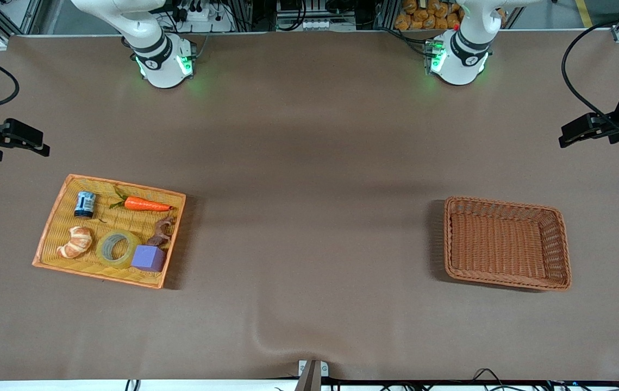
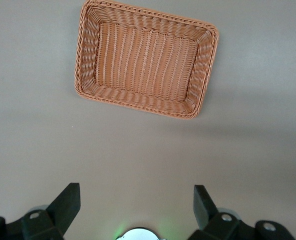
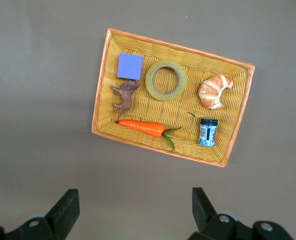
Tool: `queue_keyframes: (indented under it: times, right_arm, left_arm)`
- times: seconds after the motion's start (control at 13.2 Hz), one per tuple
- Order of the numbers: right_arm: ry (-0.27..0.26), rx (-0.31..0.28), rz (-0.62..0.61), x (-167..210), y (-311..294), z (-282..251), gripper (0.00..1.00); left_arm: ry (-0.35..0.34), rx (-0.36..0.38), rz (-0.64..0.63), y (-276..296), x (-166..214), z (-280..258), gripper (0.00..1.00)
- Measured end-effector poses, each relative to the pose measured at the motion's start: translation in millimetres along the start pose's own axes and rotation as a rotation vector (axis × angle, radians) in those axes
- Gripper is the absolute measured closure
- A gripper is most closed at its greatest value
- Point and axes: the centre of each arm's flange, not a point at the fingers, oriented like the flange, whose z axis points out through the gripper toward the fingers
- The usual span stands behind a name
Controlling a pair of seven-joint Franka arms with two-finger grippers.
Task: Transfer tape with both arms
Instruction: 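Reach the right gripper down to the yellow tape roll in the tray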
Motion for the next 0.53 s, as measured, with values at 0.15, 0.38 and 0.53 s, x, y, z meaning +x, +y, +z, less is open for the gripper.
queue_keyframes:
  times: [0.15,0.38,0.53]
  right_arm:
    - [0.015,-0.002,0.001,3,2,1,0.00]
    - [-0.001,-0.007,-0.012,25,9,35,0.00]
    - [0.004,-0.018,-0.029,57,33,84,0.00]
  left_arm:
    - [0.010,-0.002,-0.002,-1,4,2,0.00]
    - [0.013,-0.002,-0.002,-2,8,6,0.00]
    - [0.013,-0.003,0.005,-3,10,7,0.00]
